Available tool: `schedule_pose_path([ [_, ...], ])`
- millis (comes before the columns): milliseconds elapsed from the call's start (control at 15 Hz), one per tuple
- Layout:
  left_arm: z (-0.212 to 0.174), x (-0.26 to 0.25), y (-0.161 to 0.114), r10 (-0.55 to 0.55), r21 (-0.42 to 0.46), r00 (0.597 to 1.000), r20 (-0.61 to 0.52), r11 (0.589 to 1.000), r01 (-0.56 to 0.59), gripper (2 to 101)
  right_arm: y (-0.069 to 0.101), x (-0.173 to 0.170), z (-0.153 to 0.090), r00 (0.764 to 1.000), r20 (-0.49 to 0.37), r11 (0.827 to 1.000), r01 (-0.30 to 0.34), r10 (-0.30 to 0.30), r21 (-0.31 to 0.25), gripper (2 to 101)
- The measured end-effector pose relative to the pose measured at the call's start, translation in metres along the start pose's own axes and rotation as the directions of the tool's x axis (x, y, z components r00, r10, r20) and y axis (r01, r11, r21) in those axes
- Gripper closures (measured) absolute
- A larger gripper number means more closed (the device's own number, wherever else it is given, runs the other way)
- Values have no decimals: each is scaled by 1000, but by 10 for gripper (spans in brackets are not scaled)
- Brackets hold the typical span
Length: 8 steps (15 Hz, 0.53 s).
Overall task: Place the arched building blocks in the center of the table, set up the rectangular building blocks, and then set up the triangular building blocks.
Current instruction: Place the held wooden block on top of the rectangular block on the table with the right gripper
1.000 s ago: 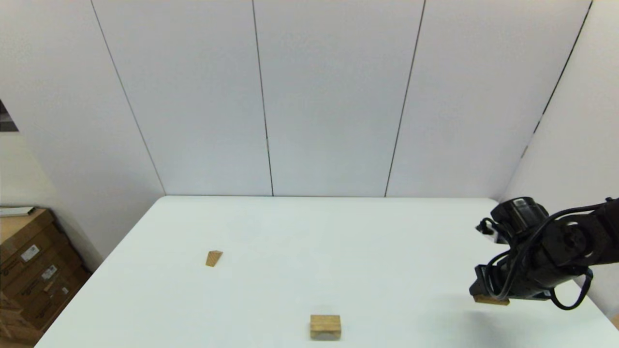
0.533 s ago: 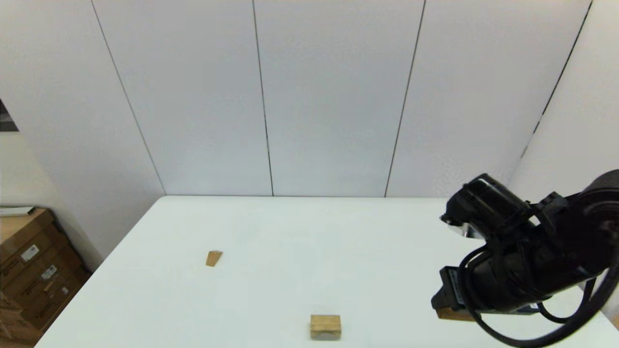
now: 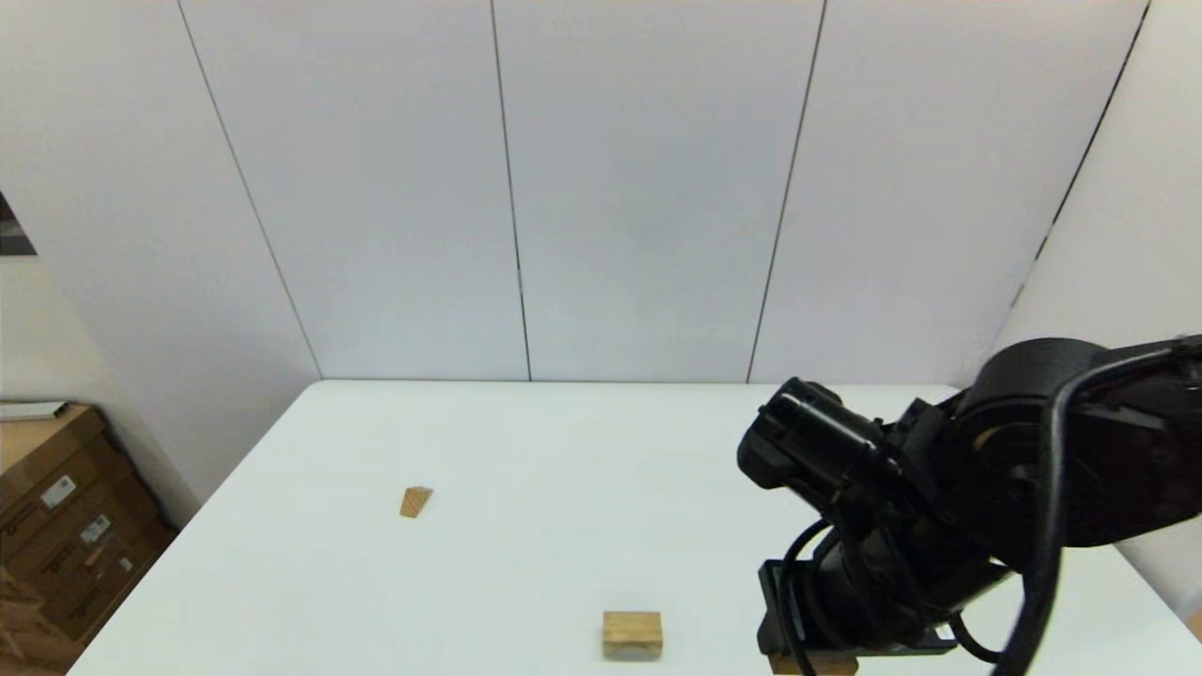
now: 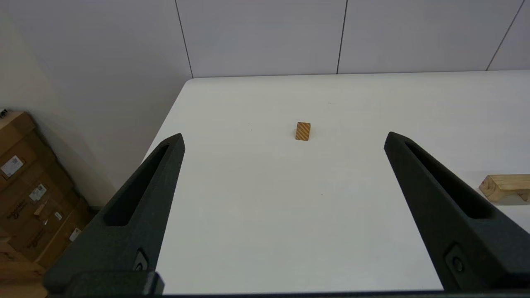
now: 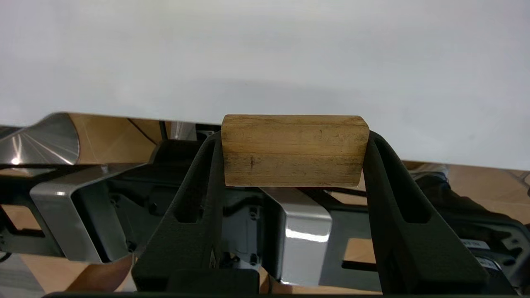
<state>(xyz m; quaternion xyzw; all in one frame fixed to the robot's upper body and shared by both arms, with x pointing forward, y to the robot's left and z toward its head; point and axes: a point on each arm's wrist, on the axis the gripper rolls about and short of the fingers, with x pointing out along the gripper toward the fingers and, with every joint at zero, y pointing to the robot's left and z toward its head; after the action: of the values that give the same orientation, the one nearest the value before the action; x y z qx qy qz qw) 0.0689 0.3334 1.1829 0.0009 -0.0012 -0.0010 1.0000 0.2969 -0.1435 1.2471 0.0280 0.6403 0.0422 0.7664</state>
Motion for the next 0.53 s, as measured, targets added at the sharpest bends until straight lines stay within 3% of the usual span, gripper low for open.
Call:
schedule_pose_path([
  [200, 0, 0, 0, 0, -2, 1000, 0, 1000, 0, 54, 22, 19, 13, 1000, -28, 1000, -8, 8, -19, 474],
  [533, 0, 0, 0, 0, -2, 1000, 0, 1000, 0, 54, 75, 30, 21, 997, -15, 990, -78, 77, -119, 474],
])
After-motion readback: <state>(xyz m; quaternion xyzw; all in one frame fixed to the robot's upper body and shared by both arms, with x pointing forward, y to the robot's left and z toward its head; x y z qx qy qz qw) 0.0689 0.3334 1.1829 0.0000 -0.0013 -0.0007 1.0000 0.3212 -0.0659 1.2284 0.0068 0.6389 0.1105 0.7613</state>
